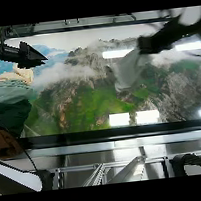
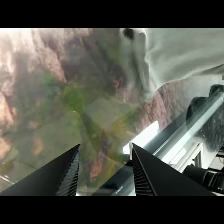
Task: Fold the shirts.
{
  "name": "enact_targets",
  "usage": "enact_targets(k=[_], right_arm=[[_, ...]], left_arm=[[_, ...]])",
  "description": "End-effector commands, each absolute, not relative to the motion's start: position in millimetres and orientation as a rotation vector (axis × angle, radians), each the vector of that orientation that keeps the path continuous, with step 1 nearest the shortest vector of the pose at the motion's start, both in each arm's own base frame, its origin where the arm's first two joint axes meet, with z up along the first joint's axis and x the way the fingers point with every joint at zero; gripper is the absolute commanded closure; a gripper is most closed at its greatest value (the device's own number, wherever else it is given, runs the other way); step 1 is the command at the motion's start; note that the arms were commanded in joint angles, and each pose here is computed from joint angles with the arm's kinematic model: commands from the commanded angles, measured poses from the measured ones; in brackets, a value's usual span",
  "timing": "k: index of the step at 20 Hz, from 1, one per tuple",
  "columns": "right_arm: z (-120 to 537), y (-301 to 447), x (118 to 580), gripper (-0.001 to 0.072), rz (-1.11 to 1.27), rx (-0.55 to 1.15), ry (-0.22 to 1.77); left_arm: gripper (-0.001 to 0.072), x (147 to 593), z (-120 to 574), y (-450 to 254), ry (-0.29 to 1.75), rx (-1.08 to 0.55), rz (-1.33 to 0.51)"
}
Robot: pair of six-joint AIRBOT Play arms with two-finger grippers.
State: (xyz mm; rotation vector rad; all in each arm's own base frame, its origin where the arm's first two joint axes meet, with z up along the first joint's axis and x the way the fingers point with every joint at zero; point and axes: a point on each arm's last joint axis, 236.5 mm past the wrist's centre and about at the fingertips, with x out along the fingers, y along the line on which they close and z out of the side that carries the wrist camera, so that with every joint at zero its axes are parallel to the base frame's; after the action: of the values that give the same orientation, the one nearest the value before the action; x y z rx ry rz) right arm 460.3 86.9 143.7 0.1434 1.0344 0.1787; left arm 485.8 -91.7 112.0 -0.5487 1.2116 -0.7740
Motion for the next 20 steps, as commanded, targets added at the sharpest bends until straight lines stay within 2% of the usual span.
enact_targets(k=[1, 5, 8, 11, 14, 16, 20], right_arm=[[199.7, -49.9, 422.7, 0.0695, -0.167, 0.171, 0.943], [194.4, -139.6, 409.6, 0.0695, -0.323, 0.335, 0.916], [183.5, -209.0, 423.3, 0.0696, -0.420, 0.411, 0.830], [173.4, -238.4, 448.0, 0.0696, -0.327, 0.492, 0.796], [173.1, -257.0, 445.6, 0.0697, -0.324, 0.418, 0.802], [174.8, -271.9, 435.0, 0.0698, -0.364, 0.306, 0.825], [188.7, -251.8, 447.9, 0.0697, -0.198, 0.184, 0.779]], left_arm=[[0.0374, 482.5, 112.4, -110.1, 1.222, -0.526, -0.806], [0.0374, 474.9, 112.3, -139.1, 1.243, -0.491, -0.857], [0.0374, 472.5, 112.6, -155.9, 1.245, -0.472, -0.881], [0.0374, 469.2, 112.4, -166.0, 1.252, -0.459, -0.897], [0.0374, 471.5, 113.2, -175.6, 1.237, -0.454, -0.902], [0.0375, 474.9, 113.8, -177.6, 1.224, -0.456, -0.897], [0.0374, 474.5, 113.6, -177.3, 1.225, -0.455, -0.897]])
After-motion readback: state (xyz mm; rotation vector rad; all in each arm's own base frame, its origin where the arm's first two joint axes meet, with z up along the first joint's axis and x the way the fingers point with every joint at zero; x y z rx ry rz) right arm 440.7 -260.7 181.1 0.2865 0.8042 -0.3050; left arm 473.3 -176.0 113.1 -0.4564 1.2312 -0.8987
